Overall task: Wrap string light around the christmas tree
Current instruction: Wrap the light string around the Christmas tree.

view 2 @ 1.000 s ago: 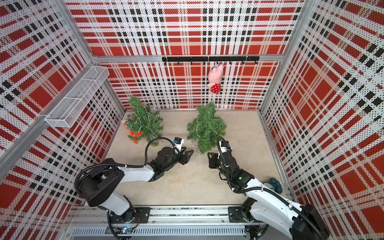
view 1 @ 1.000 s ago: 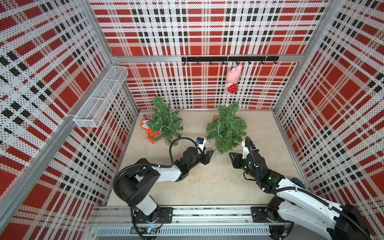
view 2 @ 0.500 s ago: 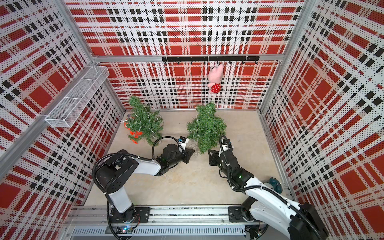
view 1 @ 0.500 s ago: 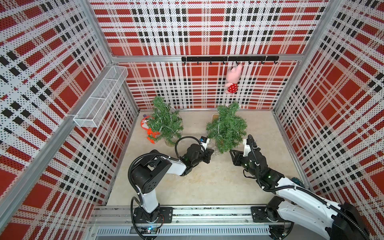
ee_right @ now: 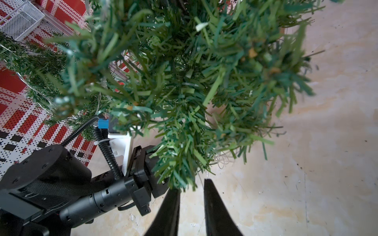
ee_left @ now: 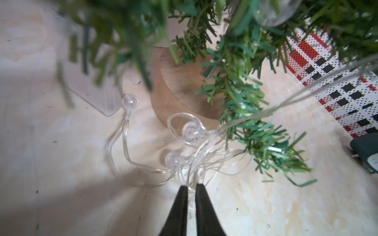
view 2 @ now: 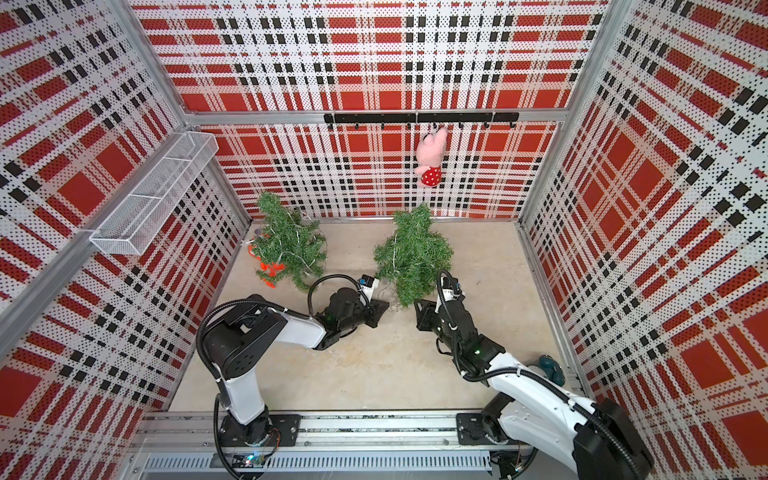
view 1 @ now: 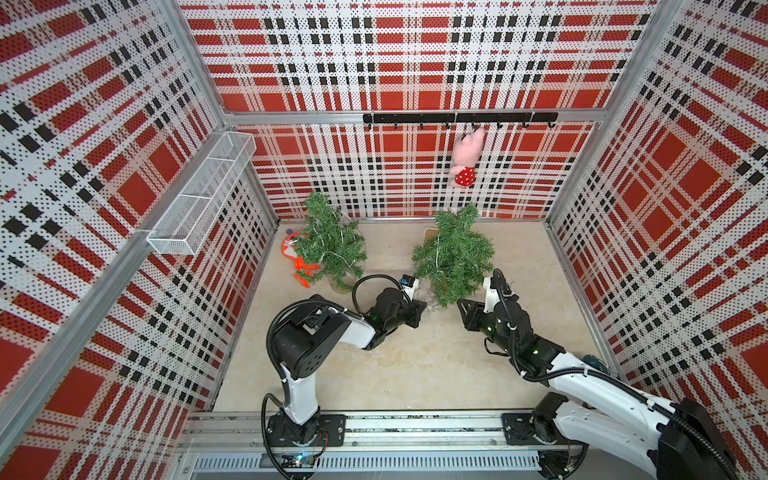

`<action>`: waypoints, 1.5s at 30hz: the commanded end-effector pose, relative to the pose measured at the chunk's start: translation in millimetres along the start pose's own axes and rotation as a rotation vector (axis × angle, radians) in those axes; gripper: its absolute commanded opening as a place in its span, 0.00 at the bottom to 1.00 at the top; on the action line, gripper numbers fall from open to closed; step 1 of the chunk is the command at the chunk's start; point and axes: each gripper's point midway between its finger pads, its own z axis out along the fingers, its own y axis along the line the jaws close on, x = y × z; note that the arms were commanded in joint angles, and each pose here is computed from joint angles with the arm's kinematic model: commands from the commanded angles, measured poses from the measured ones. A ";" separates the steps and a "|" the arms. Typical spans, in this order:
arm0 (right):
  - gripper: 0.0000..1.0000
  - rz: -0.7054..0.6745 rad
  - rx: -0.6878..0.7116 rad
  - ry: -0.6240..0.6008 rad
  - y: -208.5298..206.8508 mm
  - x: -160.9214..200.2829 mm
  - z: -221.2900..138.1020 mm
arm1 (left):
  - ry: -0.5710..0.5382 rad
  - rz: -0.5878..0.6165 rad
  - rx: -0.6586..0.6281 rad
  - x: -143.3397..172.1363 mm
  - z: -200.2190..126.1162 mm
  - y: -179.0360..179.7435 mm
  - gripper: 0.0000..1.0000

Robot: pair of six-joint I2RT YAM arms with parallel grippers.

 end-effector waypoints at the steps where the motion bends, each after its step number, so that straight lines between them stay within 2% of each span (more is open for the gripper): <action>1: 0.24 0.012 0.001 -0.031 -3.5 -4.9 -3.9 | -0.046 0.014 0.039 -20.1 -3.4 -11.3 0.00; 5: 0.24 0.011 0.001 -0.031 -3.6 -5.8 -4.6 | -0.179 -0.034 0.060 -69.4 -49.2 -21.5 0.00; 9: 0.23 0.003 0.008 -0.030 -4.7 -6.6 -4.8 | -0.271 -0.006 0.082 -116.2 -100.5 -50.8 0.00; 11: 0.23 0.004 0.003 -0.027 -3.9 -5.7 -3.6 | -0.303 0.016 0.076 -131.6 -119.0 -61.0 0.00; 13: 0.23 -0.004 -0.011 -0.015 -2.0 -2.4 0.2 | -0.293 0.045 0.050 -133.9 -123.8 -60.0 0.00; 15: 0.22 0.000 -0.012 0.013 -2.5 4.4 5.7 | -0.255 0.052 0.026 -119.9 -113.5 -53.5 0.02; 19: 0.22 0.013 -0.021 0.013 -1.1 5.4 9.3 | -0.166 0.016 -0.035 -78.6 -76.5 -23.2 0.28; 22: 0.22 -0.005 -0.012 -0.004 0.2 -1.7 6.1 | -0.155 0.002 -0.041 -67.6 -59.0 -13.5 0.43; 25: 0.23 -0.035 0.016 -0.008 -3.1 -4.7 3.7 | -0.132 0.000 -0.028 -60.4 -39.4 -12.3 0.51; 27: 0.23 -0.041 0.027 -0.010 -6.4 -4.4 3.0 | -0.096 -0.004 -0.028 -50.2 -24.1 -8.7 0.52; 35: 0.23 -0.037 0.038 -0.011 -12.3 -2.0 2.8 | -0.015 -0.018 0.006 -25.0 12.3 -6.9 0.46; 37: 0.23 -0.038 0.041 -0.012 -13.6 -2.4 3.0 | -0.006 -0.017 0.022 -22.2 18.5 -9.8 0.38; 40: 0.23 -0.039 0.040 -0.013 -13.5 -3.9 3.4 | 0.007 -0.045 0.044 -18.9 20.5 -12.8 0.15; 42: 0.23 -0.042 0.041 -0.016 -12.9 -5.9 2.5 | -0.011 -0.058 0.068 -25.5 9.4 -18.8 0.03; 43: 0.23 -0.045 0.043 -0.015 -13.3 -5.9 2.2 | -0.023 -0.064 0.078 -31.3 1.2 -22.4 0.00; 45: 0.23 -0.051 0.051 -0.019 -14.5 -7.9 0.7 | -0.063 -0.068 0.067 -48.0 -25.9 -26.4 0.00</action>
